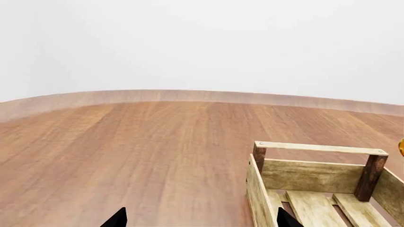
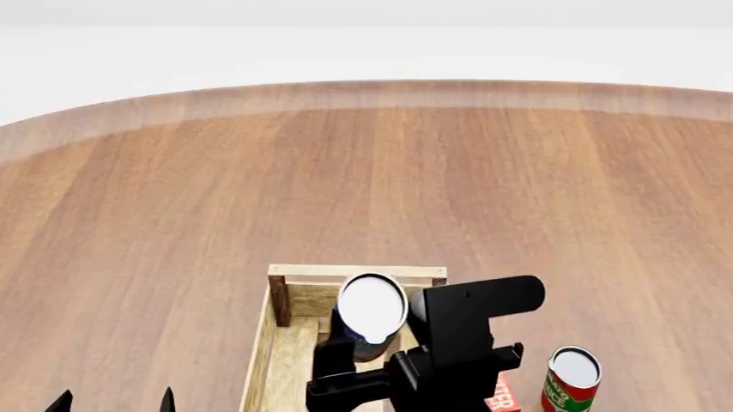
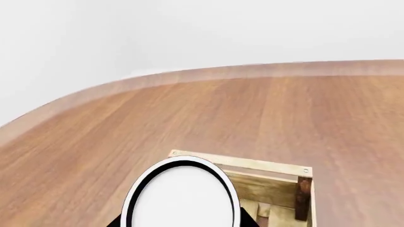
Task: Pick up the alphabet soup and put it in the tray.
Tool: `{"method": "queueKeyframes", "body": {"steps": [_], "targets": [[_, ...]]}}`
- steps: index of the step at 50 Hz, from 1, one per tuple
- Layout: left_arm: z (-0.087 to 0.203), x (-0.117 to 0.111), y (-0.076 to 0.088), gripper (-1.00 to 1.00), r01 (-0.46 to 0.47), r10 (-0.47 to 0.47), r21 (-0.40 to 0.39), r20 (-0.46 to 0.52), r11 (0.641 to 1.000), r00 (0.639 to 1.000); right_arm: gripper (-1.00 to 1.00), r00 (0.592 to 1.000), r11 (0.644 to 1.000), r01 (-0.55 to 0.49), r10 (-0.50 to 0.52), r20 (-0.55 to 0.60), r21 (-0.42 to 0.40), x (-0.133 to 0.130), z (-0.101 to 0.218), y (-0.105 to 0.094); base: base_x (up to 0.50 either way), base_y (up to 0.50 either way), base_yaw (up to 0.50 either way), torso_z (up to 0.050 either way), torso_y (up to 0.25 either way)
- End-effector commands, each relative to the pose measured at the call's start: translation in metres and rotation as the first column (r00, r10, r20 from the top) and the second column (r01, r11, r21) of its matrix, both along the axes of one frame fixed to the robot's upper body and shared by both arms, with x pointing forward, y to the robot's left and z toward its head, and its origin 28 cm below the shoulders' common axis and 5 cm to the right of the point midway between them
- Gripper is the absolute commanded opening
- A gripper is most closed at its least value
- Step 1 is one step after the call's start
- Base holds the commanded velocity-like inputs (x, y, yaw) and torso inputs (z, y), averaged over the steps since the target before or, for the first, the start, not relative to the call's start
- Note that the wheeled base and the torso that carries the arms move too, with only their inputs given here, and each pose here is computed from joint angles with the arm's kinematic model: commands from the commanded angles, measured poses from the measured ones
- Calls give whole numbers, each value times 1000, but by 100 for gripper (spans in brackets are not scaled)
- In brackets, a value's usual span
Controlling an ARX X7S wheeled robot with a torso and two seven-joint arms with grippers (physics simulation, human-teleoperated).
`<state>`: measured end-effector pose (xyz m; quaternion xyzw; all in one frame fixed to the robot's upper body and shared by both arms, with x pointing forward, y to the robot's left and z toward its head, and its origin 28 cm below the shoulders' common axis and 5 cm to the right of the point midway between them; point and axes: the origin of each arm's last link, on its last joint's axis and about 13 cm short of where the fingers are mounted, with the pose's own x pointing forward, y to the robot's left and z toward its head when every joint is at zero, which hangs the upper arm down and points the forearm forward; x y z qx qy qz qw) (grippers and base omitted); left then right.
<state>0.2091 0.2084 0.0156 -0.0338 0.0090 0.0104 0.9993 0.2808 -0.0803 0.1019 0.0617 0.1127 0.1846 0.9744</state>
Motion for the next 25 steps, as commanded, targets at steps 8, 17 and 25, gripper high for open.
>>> {"method": "queueKeyframes", "body": {"steps": [8, 17, 25], "targets": [[0, 0, 0, 100, 1, -1, 0, 1, 1000, 1000, -100, 1000, 1000, -19, 19, -2, 7, 9, -19, 10, 0, 0, 0, 0, 1], [0, 0, 0, 100, 3, -3, -1, 3, 1000, 1000, -100, 999, 1000, -24, 25, -27, 5, 12, -29, 12, 0, 0, 0, 0, 0], [1, 0, 0, 100, 1, -1, -3, 2, 1000, 1000, -100, 998, 999, -32, 32, -48, -5, 14, -39, 16, 0, 0, 0, 1, 1]]}}
